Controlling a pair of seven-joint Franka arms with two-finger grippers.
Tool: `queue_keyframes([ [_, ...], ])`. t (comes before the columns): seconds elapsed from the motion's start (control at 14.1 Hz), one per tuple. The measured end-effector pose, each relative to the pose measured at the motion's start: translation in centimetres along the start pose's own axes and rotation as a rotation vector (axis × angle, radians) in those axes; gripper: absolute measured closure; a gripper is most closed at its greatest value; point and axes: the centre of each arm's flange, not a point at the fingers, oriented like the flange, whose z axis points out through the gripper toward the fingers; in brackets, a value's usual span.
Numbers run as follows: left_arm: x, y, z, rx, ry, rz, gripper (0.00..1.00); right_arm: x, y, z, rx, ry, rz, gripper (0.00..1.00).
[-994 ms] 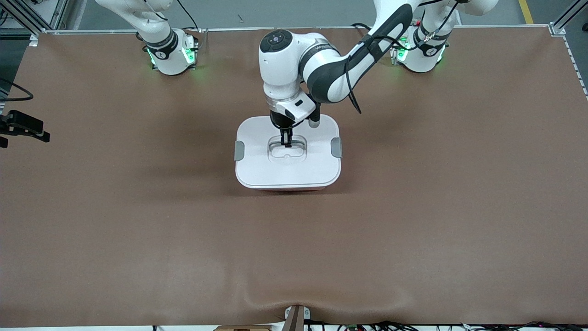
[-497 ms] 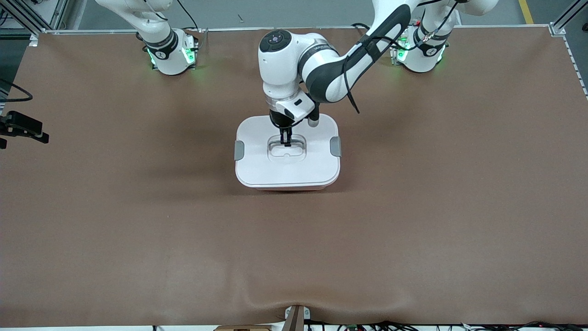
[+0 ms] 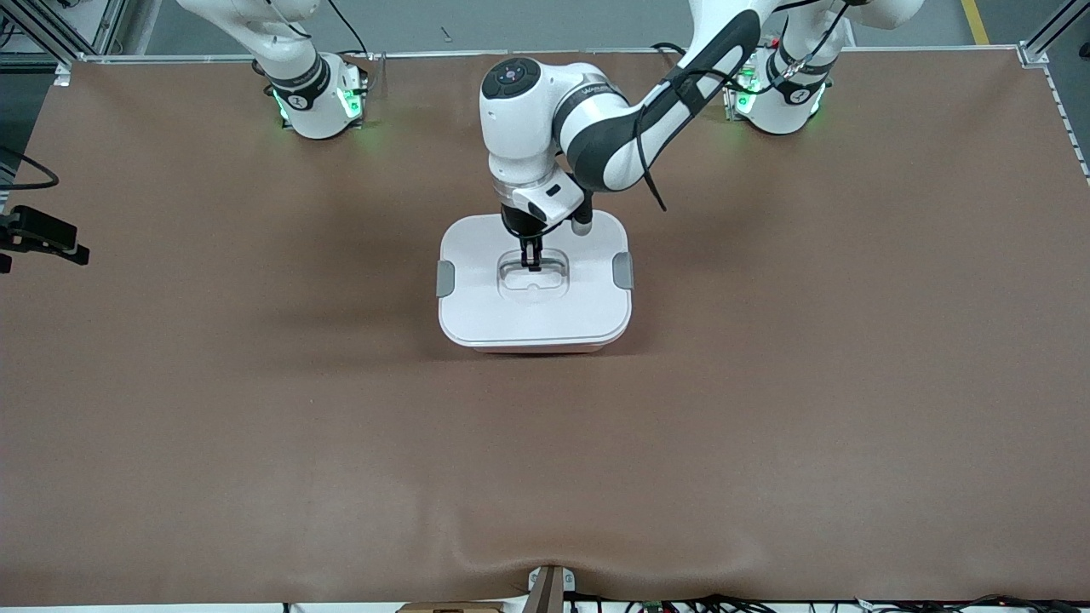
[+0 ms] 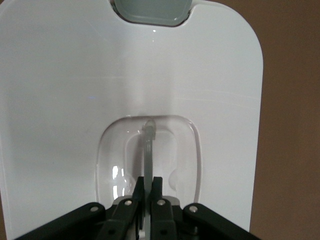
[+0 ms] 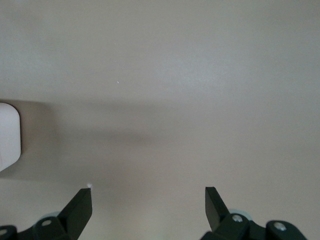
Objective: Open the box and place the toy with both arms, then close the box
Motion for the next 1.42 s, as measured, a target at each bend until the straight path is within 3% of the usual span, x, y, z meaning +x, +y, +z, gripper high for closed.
queue_keyframes([
  [1.42, 0.0, -0.4, 1.0, 0.009, 0.001, 0.002, 0.93, 0.2, -1.8, 0.0, -0.010, -0.009, -0.021, 0.00],
])
